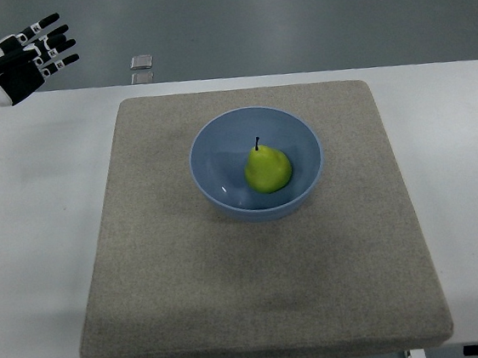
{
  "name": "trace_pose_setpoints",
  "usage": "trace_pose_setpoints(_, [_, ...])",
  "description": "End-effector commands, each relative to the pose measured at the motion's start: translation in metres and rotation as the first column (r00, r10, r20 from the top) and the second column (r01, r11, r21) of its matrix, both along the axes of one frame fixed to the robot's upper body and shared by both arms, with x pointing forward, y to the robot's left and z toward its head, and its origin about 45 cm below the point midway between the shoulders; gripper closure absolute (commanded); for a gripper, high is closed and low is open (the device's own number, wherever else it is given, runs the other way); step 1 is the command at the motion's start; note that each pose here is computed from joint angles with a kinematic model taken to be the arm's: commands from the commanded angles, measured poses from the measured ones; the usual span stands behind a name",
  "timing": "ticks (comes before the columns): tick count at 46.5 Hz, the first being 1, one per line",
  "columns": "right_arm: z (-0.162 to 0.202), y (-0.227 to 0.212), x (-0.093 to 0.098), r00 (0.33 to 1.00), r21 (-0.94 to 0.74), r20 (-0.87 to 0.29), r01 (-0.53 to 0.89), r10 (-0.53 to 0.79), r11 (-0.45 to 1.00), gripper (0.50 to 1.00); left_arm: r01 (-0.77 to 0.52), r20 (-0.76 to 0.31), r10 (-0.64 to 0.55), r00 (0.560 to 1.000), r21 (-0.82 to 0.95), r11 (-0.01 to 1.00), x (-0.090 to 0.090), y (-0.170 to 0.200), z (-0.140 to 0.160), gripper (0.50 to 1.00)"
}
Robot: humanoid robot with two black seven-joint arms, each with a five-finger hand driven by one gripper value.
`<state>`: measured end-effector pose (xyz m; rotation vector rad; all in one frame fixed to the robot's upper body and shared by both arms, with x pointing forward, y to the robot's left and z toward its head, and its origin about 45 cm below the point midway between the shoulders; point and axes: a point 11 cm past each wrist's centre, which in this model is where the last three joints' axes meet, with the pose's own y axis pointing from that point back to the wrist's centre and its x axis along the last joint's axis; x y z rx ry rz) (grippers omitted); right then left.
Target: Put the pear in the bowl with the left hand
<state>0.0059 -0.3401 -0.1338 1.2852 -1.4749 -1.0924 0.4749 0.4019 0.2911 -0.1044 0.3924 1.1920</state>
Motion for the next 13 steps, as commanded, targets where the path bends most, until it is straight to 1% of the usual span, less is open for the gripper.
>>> trace_pose_setpoints(1, [0.0000,-0.0001,0.0000,1.000,-0.001,0.000,-0.001,0.001,1.000,0.574,-0.001,0.000,0.001,1.000,0.000,1.000,0.0000,0.0002,-0.0002,0.501])
trace_pose_setpoints(13, [0.0000,-0.0001,-0.0009,1.000,-0.001,-0.001,-0.001,0.001,1.000,0.574,0.008,-0.002,-0.008,1.000,-0.008,1.000,0.0011,-0.0056,-0.0027,0.501])
